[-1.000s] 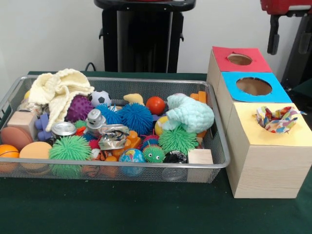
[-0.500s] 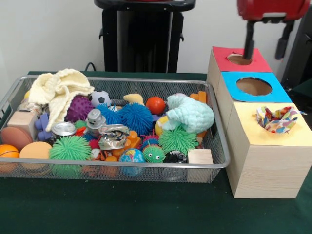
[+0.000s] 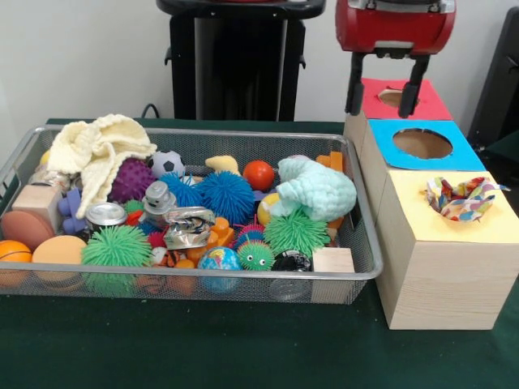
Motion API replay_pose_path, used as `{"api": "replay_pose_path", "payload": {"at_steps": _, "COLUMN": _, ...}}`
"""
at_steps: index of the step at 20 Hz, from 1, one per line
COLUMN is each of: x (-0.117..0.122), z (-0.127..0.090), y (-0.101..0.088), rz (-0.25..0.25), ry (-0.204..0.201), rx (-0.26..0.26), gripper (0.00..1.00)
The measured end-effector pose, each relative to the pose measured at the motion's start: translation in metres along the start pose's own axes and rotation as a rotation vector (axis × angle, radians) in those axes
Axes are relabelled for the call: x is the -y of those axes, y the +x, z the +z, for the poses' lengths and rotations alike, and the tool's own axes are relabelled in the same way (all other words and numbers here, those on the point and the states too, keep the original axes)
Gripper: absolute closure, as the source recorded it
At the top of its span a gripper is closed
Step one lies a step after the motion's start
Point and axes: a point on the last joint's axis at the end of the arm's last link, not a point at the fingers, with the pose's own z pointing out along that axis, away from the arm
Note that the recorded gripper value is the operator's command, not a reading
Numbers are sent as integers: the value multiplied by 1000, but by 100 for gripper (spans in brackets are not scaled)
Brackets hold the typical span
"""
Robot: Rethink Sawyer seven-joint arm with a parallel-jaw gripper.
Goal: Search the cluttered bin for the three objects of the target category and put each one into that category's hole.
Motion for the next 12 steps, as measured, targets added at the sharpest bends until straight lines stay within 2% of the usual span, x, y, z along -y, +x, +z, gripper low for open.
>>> {"api": "replay_pose_path", "payload": {"at_steps": 12, "x": 26, "z": 2, "y": -3, "rz": 29, "ry": 4, "rx": -2, "gripper": 0}}
